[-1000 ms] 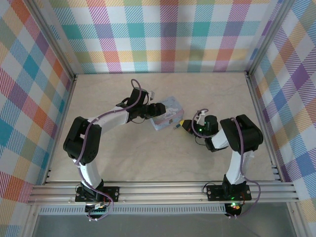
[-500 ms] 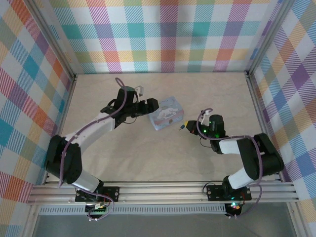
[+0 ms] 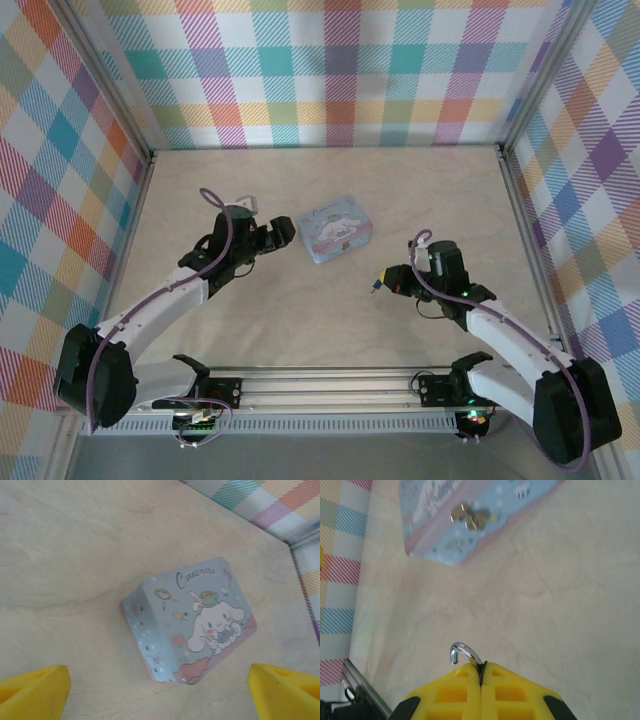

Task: Unlock the padlock with the key

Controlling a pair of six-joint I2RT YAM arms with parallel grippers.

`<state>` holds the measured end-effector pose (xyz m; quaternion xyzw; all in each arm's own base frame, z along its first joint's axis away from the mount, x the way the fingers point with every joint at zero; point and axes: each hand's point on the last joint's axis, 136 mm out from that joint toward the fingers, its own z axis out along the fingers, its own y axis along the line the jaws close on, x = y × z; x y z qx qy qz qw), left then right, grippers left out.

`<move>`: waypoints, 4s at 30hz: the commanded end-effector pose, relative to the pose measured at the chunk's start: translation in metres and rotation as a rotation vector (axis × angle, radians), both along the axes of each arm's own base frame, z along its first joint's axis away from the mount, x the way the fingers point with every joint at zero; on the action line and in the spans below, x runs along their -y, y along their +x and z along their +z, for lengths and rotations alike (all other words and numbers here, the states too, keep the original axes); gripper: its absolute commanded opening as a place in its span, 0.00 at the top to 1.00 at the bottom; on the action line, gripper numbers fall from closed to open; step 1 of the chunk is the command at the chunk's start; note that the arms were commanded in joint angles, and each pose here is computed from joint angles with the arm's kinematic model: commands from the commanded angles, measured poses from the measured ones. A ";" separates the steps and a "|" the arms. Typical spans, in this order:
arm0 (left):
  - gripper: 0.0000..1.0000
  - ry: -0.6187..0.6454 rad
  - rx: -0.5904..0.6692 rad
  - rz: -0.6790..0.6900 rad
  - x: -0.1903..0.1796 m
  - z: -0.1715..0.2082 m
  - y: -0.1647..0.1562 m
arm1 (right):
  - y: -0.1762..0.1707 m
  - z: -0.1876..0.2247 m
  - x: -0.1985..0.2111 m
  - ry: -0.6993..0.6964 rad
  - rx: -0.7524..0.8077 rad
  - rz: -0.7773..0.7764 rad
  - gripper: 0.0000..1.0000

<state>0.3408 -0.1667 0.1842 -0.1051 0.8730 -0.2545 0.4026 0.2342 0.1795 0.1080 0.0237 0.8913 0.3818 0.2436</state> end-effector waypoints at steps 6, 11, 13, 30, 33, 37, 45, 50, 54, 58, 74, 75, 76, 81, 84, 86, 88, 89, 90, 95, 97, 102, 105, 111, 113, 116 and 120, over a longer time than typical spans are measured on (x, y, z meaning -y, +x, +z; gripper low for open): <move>0.08 0.030 0.001 0.068 -0.019 -0.003 -0.003 | -0.046 -0.034 -0.014 -0.072 -0.255 0.060 1.00; 0.08 0.023 0.000 0.066 -0.018 -0.002 -0.003 | -0.047 -0.057 -0.029 -0.143 -0.322 0.090 1.00; 0.08 0.022 0.000 0.066 -0.018 -0.001 -0.004 | -0.042 -0.061 -0.036 -0.141 -0.324 0.096 1.00; 0.08 0.069 0.059 0.145 -0.038 0.019 -0.001 | -0.005 -0.050 -0.032 -0.260 -0.198 0.067 0.66; 0.07 0.095 0.109 0.199 -0.052 0.033 0.002 | 0.011 -0.027 -0.019 -0.305 -0.100 0.029 0.59; 0.05 0.132 0.189 0.311 -0.077 0.056 0.002 | 0.034 0.012 0.004 -0.357 0.074 -0.034 0.50; 0.02 0.297 0.316 0.476 -0.123 0.081 0.001 | 0.078 0.080 0.079 -0.508 0.418 -0.259 0.32; 0.01 0.399 0.412 0.597 -0.151 0.085 -0.003 | 0.094 0.084 0.115 -0.598 0.517 -0.380 0.03; 0.00 0.461 0.395 0.645 -0.168 0.067 -0.007 | 0.102 0.069 0.131 -0.666 0.585 -0.417 0.00; 0.00 0.522 0.283 0.617 -0.174 0.031 -0.003 | 0.112 0.046 0.139 -0.688 0.610 -0.424 0.00; 0.00 0.683 0.150 0.469 -0.177 -0.059 0.015 | 0.149 0.008 0.129 -0.703 0.729 -0.290 0.00; 0.00 0.687 0.152 0.457 -0.175 -0.061 0.018 | 0.149 0.005 0.131 -0.692 0.739 -0.291 0.00; 0.00 0.693 0.152 0.447 -0.174 -0.063 0.020 | 0.149 0.003 0.132 -0.682 0.750 -0.293 0.00; 0.00 0.690 0.199 0.375 -0.164 -0.068 0.032 | 0.148 -0.006 0.139 -0.607 0.750 -0.292 0.00; 0.00 0.684 0.223 0.322 -0.155 -0.072 0.040 | 0.154 -0.012 0.140 -0.595 0.727 -0.282 0.00; 0.00 0.698 0.235 0.290 -0.152 -0.075 0.044 | 0.159 -0.013 0.144 -0.572 0.694 -0.285 0.00; 0.00 0.702 0.262 0.237 -0.144 -0.075 0.047 | 0.164 -0.017 0.155 -0.552 0.630 -0.320 0.00; 0.00 0.702 0.286 0.209 -0.140 -0.075 0.048 | 0.163 -0.016 0.156 -0.541 0.634 -0.320 0.00; 0.00 0.695 0.308 0.189 -0.137 -0.075 0.049 | 0.163 -0.016 0.156 -0.541 0.631 -0.319 0.00; 0.00 0.608 0.315 0.169 -0.143 -0.086 0.048 | 0.163 -0.016 0.156 -0.544 0.634 -0.319 0.00; 0.00 0.562 0.333 0.174 -0.148 -0.090 0.046 | 0.163 -0.016 0.156 -0.544 0.634 -0.321 0.00; 0.00 0.524 0.312 0.164 -0.151 -0.101 0.052 | 0.163 -0.016 0.156 -0.543 0.634 -0.321 0.00; 0.00 0.510 0.263 0.165 -0.156 -0.105 0.058 | 0.163 -0.016 0.157 -0.546 0.635 -0.320 0.00; 0.00 0.511 0.258 0.167 -0.156 -0.106 0.058 | 0.163 -0.015 0.155 -0.545 0.638 -0.316 0.00; 0.00 0.509 0.259 0.167 -0.156 -0.106 0.058 | 0.163 -0.016 0.156 -0.546 0.637 -0.320 0.00; 0.00 0.511 0.259 0.168 -0.157 -0.105 0.058 | 0.163 -0.016 0.156 -0.547 0.637 -0.319 0.00; 0.00 0.510 0.261 0.167 -0.156 -0.105 0.058 | 0.163 -0.016 0.154 -0.541 0.638 -0.307 0.00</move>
